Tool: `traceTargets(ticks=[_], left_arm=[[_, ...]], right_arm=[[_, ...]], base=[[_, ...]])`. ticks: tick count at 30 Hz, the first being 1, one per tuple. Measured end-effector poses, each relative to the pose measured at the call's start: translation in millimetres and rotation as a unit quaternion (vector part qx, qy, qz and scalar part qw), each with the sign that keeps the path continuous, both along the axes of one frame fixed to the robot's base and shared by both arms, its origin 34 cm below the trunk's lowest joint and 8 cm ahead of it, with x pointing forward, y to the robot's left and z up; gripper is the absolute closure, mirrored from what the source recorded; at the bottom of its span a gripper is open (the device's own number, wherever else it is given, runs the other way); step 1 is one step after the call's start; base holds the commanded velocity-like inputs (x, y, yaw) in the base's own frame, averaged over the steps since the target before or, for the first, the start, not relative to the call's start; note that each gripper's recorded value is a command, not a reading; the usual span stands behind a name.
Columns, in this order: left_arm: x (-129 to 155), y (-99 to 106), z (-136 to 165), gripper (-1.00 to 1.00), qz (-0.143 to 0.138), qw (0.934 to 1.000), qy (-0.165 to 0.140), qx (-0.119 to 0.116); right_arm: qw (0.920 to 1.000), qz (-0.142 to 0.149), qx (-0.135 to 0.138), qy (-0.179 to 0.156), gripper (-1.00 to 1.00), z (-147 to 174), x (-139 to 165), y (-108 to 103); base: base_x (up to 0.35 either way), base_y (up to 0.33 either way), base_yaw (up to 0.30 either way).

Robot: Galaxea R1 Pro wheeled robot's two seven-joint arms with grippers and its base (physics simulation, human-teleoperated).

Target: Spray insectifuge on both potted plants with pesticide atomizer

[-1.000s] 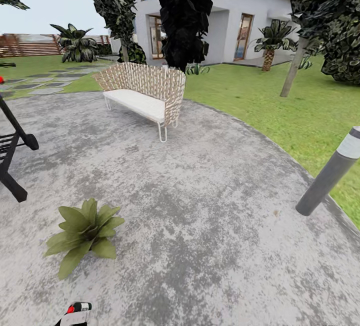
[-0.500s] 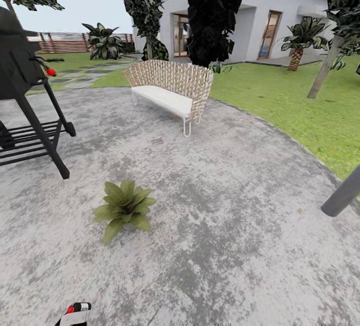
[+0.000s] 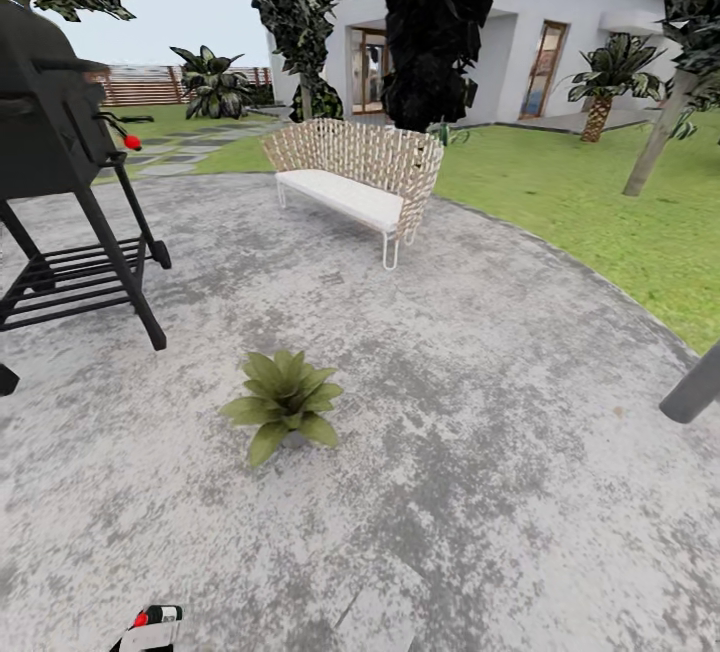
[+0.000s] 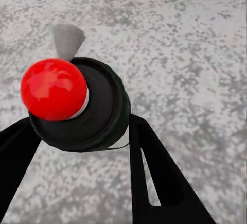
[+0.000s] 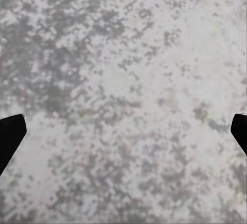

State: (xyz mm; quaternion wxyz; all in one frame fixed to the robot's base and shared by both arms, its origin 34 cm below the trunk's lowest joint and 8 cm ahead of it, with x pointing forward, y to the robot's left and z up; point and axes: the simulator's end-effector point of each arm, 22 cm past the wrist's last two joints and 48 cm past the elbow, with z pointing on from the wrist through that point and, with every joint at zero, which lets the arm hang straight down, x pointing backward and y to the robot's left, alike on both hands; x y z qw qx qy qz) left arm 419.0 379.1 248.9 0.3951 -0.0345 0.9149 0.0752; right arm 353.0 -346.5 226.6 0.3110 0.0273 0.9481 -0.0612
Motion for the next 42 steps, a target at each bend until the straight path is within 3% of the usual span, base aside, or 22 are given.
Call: traceTargets(ticks=[11,28,42], left_arm=[[-0.2,0.9,0.0,1.00,0.000,1.0000,0.000,0.000],[2.2,1.8,2.6,1.00,0.000,1.0000,-0.004,0.001],[2.2,1.9,2.7,1.00,0.000,1.0000,-0.004,0.001]], right_arm=[[1.0000,-0.003,0.001,0.000,-1.00,-0.1,0.2,1.8],[1.0000,-0.003,0.002,-0.004,-1.00,1.6,2.3,1.9],[1.0000,-0.003,0.002,-0.004,-1.00,1.8,3.0,2.8]], base=[[-0.001,0.306,-0.013],[0.000,0.307,-0.227],[0.000,0.307,-0.022]])
